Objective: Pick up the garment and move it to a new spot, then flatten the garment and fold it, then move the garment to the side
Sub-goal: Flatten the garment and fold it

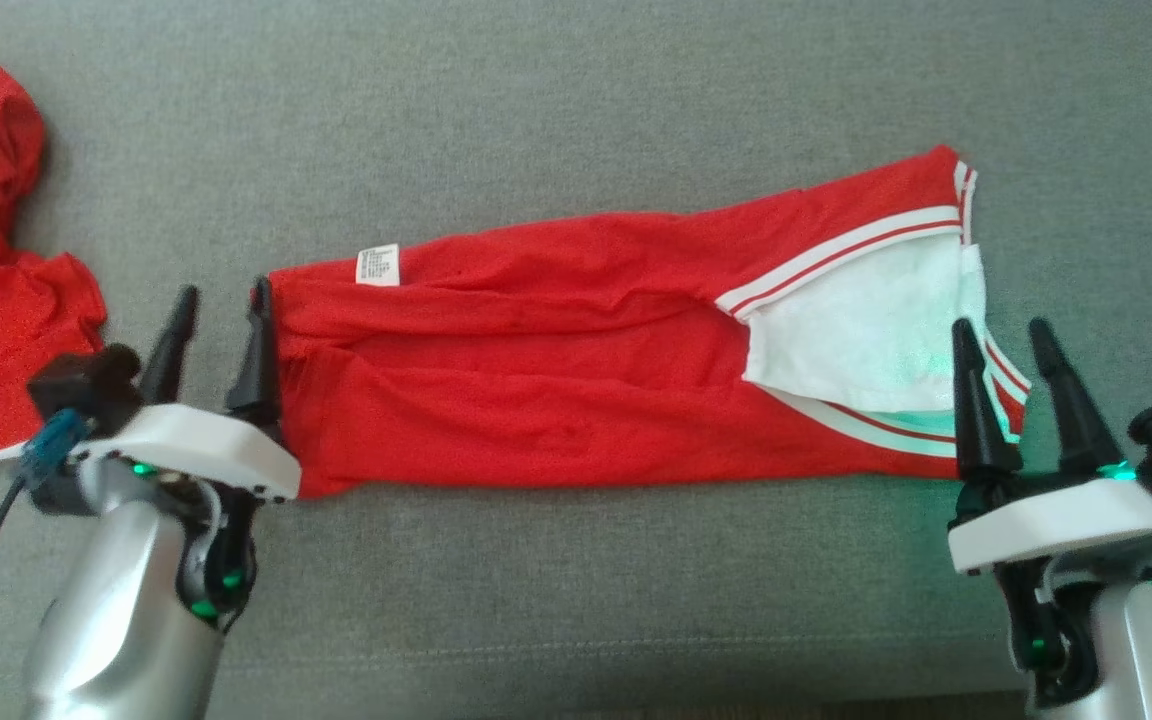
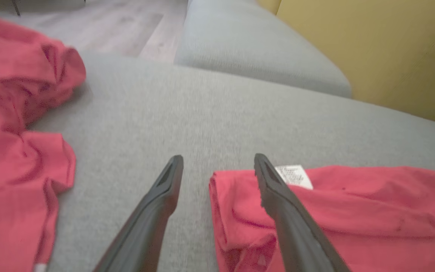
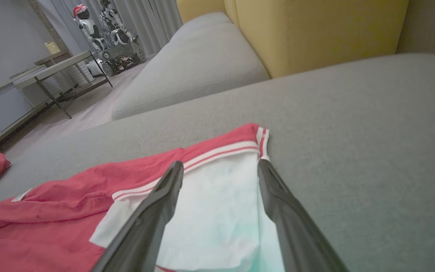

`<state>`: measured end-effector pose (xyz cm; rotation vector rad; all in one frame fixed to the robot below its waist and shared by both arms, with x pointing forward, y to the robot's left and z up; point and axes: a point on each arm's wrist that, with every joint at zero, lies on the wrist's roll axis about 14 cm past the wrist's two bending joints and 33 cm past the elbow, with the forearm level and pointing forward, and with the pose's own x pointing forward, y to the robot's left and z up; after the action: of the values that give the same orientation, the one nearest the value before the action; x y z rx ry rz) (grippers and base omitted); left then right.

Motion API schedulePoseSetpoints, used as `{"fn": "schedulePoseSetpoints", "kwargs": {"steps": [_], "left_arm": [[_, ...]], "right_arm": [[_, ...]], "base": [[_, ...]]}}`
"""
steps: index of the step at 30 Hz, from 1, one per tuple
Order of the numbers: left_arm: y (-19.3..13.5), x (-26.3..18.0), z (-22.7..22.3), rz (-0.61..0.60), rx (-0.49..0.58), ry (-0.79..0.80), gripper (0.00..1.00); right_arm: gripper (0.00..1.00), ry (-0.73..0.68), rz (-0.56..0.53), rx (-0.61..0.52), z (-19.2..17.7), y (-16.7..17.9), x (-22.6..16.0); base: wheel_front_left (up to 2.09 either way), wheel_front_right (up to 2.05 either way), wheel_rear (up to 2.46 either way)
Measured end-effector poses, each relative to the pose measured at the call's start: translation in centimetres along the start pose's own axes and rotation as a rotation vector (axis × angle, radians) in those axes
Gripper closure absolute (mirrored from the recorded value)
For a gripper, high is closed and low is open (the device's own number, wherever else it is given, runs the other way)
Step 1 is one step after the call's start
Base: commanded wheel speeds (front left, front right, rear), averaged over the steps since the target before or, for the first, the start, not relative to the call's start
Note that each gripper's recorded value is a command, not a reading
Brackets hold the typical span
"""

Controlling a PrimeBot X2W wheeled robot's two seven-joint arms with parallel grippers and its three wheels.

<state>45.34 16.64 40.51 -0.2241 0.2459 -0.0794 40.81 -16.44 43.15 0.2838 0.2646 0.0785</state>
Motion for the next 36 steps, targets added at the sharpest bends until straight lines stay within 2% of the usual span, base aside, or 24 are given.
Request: {"fn": "schedulePoseSetpoints", "kwargs": {"steps": [5,12,20,36], "left_arm": [[-0.9,-1.4,4.0,-0.014,0.066,-0.136,0.0],[-2.2,-5.0,5.6,-0.027,0.11,-0.206,0.0],[-2.6,-7.2,5.2,-0.022,0.12,-0.193,0.0],[-2.5,-7.7,5.7,-0.017,0.123,-0.198,0.0]], "right_arm": [[0.0,-0.11,0.014,-0.095,3.6,0.7,-0.5],[0.0,-0.164,0.034,-0.157,5.9,1.7,-1.6],[0.0,-0.181,0.048,-0.165,6.6,2.3,-2.4],[0.0,-0.15,0.057,-0.169,5.8,2.4,-2.2]], "base": [[0.0,0.0,0.0],[0.0,0.0,0.0],[0.0,0.0,0.0],[0.0,0.0,0.0]]}}
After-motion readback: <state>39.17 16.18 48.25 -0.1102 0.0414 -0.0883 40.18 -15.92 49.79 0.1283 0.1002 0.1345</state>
